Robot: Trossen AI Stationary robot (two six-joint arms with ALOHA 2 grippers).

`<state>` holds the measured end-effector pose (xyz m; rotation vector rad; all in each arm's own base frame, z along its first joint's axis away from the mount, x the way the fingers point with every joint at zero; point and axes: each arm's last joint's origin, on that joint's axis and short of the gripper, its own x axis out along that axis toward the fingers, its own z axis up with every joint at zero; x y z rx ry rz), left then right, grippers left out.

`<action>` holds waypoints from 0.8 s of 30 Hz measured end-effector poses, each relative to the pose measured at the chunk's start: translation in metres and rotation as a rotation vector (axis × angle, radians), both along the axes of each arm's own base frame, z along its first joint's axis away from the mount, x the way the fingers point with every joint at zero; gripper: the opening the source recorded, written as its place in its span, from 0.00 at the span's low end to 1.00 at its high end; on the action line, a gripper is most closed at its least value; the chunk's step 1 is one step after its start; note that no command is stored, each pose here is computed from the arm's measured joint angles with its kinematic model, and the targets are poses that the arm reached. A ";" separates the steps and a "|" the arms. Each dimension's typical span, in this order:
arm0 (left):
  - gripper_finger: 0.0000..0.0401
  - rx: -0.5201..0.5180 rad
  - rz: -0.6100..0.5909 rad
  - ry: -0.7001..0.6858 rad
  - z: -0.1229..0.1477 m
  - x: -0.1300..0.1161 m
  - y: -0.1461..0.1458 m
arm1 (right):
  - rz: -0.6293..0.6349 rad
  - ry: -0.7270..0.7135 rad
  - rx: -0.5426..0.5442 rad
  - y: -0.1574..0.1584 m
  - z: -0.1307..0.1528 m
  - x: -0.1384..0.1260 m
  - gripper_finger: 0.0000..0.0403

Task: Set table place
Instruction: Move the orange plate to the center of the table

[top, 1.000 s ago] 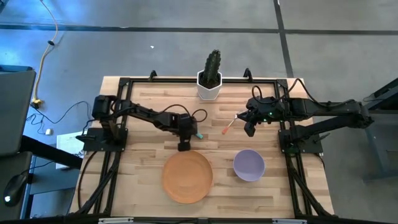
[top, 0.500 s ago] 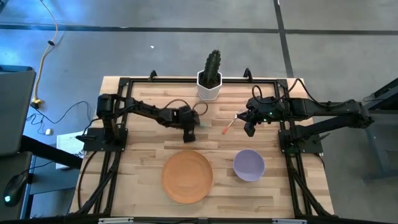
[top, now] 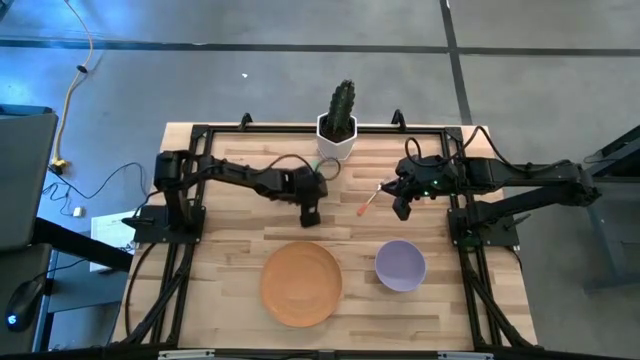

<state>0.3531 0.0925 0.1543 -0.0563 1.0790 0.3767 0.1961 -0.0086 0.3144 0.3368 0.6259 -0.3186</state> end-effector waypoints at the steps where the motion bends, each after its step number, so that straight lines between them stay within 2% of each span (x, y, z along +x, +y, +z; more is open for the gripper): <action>1: 0.00 -0.030 -0.012 0.027 0.003 0.001 -0.006 | 0.004 0.001 -0.001 0.000 0.000 0.000 0.00; 4: 0.01 -0.099 -0.054 0.105 0.015 0.002 -0.025 | 0.019 0.004 -0.008 0.000 0.000 0.000 0.00; 8: 0.07 -0.125 -0.120 0.223 0.028 0.001 -0.049 | 0.037 0.007 -0.017 0.000 0.000 0.000 0.00; 15: 0.32 -0.157 -0.204 0.248 0.054 0.008 -0.076 | 0.074 0.012 -0.029 0.001 0.000 0.000 0.00; 20: 0.49 -0.201 -0.258 0.274 0.049 0.005 -0.092 | 0.085 0.014 -0.033 0.001 0.000 0.000 0.00; 24: 0.56 -0.255 -0.266 0.315 0.036 -0.001 -0.102 | 0.097 0.016 -0.045 0.001 0.000 0.000 0.00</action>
